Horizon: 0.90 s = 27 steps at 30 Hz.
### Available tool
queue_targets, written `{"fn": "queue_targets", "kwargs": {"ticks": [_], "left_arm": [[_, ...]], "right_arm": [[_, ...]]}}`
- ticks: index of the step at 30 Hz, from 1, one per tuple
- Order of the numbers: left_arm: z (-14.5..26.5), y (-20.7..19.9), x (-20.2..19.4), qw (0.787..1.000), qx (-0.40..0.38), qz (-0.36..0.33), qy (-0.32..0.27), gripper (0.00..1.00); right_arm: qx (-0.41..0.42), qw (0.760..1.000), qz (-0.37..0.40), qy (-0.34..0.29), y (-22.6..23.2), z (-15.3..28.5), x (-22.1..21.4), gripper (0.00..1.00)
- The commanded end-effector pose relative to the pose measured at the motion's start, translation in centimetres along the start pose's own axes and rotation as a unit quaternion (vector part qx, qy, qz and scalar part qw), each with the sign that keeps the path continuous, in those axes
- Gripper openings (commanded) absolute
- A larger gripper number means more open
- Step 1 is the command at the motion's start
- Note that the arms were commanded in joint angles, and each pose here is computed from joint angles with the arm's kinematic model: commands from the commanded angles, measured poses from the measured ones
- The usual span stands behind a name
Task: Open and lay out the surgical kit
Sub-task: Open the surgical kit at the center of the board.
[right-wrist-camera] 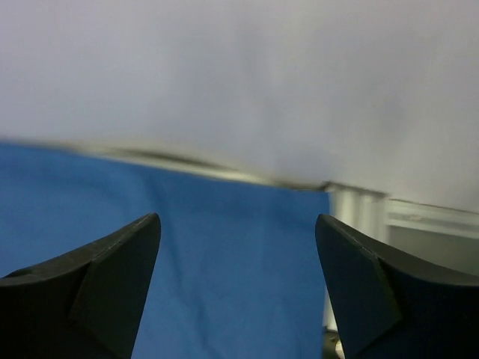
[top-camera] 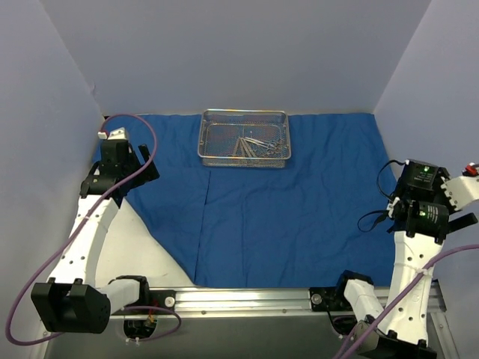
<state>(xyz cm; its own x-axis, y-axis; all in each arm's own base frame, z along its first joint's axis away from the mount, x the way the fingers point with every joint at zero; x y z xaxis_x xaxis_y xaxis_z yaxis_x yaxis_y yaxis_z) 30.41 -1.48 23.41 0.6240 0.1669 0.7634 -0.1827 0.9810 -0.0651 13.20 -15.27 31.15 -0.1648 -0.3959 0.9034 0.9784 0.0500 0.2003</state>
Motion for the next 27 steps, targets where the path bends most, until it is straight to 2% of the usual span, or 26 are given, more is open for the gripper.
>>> {"fn": "queue_targets", "kwargs": {"ticks": [1, 3, 4, 10, 12, 16, 21, 27], "left_arm": [[-0.1, -0.1, 0.8, 1.000, 0.003, 0.003, -0.008, 0.95], [-0.6, -0.1, 0.4, 1.000, 0.006, 0.002, 0.002, 0.94], [-0.8, -0.1, 0.3, 1.000, 0.007, 0.001, 0.006, 0.94], [-2.7, -1.3, -0.9, 0.999, 0.015, -0.012, 0.050, 0.94], [-3.5, -2.0, -1.0, 0.998, 0.016, -0.014, 0.067, 0.94], [-5.2, -3.4, -1.0, 0.996, 0.018, -0.007, 0.089, 0.95], [-9.2, -4.2, -2.7, 0.991, 0.036, 0.018, 0.130, 0.98], [-12.6, -4.0, -5.6, 0.982, 0.063, 0.033, 0.177, 1.00]], "right_arm": [[0.148, 0.981, 0.059, 0.107, 5.2, 0.6, -4.4, 0.80], [0.185, 0.968, 0.061, 0.157, 7.6, 0.7, -7.3, 0.82], [0.224, 0.954, 0.071, 0.187, 9.3, 1.7, -9.6, 0.82], [0.304, 0.910, 0.134, 0.249, 14.6, 4.5, -18.5, 0.84], [0.306, 0.897, 0.163, 0.275, 14.8, 4.4, -22.0, 0.85], [0.297, 0.890, 0.188, 0.291, 15.0, 3.0, -26.1, 0.86], [0.248, 0.888, 0.233, 0.308, 12.8, 0.9, -30.2, 0.89], [0.179, 0.900, 0.248, 0.310, 9.7, -1.4, -32.2, 0.90]]}}
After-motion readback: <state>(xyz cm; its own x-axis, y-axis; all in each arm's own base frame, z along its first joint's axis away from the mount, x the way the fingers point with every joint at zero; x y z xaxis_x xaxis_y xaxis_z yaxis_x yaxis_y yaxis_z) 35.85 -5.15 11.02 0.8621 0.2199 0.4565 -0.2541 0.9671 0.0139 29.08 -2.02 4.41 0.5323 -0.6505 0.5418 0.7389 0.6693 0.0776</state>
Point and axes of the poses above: each gripper's point midway between its finger pads, its own z axis back along the fingers, its own y axis along the line the jaws close on, x = y × z, the point moved 3 cm from there along z, back along the fingers, and after that the axes turned 10 degrees about -z, right-handed, at the moved point
